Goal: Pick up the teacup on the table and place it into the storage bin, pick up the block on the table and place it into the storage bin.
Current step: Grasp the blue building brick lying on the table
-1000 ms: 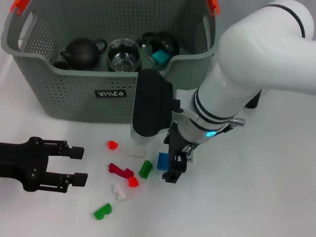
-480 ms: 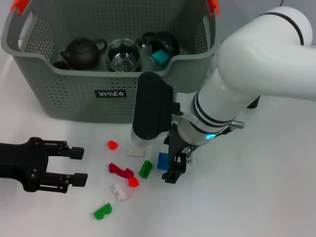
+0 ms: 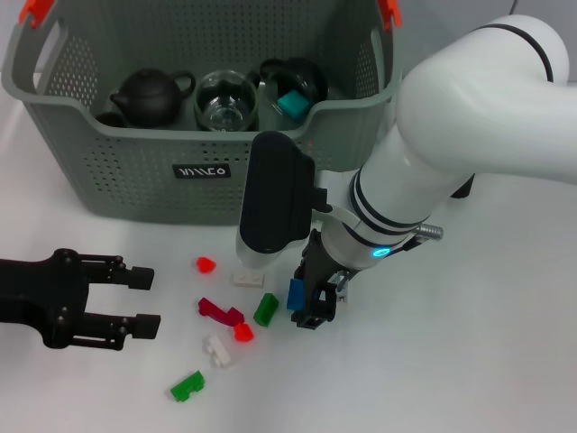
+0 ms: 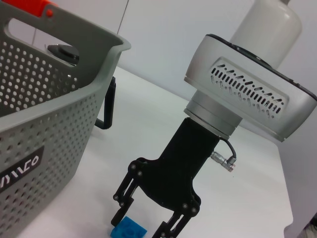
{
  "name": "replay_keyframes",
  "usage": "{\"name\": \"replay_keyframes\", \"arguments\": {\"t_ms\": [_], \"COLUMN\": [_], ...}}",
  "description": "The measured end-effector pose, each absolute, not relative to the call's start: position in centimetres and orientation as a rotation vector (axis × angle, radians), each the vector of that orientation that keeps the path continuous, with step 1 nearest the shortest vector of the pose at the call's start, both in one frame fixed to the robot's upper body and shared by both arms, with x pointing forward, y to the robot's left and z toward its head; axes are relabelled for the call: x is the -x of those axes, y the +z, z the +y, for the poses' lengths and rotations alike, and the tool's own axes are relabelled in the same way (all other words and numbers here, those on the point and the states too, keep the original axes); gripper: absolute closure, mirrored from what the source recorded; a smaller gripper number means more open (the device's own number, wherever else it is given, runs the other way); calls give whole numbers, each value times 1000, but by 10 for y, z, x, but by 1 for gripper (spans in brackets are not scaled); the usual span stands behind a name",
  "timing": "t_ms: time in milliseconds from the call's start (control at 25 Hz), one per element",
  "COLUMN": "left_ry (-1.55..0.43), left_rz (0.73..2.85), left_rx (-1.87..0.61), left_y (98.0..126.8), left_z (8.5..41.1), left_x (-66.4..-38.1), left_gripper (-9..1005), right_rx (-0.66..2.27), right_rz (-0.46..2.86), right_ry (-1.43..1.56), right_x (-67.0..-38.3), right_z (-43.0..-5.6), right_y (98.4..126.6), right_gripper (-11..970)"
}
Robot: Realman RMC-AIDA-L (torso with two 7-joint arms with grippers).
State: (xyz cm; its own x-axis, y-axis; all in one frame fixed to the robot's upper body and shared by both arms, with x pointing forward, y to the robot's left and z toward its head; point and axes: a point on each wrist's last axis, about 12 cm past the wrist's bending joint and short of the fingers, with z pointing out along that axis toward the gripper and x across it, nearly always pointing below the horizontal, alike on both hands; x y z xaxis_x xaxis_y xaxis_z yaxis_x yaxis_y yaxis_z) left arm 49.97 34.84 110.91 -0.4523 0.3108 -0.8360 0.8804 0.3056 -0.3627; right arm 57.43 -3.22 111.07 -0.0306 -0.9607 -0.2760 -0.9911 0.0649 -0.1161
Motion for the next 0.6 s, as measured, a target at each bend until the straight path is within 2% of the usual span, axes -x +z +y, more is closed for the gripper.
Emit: {"name": "replay_keyframes", "arguments": {"t_ms": [200, 600], "left_ry": [-1119, -1115], "left_rz": [1924, 1924], "left_rx": [-1057, -1058], "left_y": [1109, 1109], "left_z": [349, 349], "left_x": [-500, -500], "left_gripper": [258, 257], "right_rx": [1965, 1956], "right_rz": [2068, 2084], "right_ry": [157, 151], "right_x": [-574, -576], "right_z": [-32, -35], "right_y": [1110, 1107], "right_gripper": [361, 420]}}
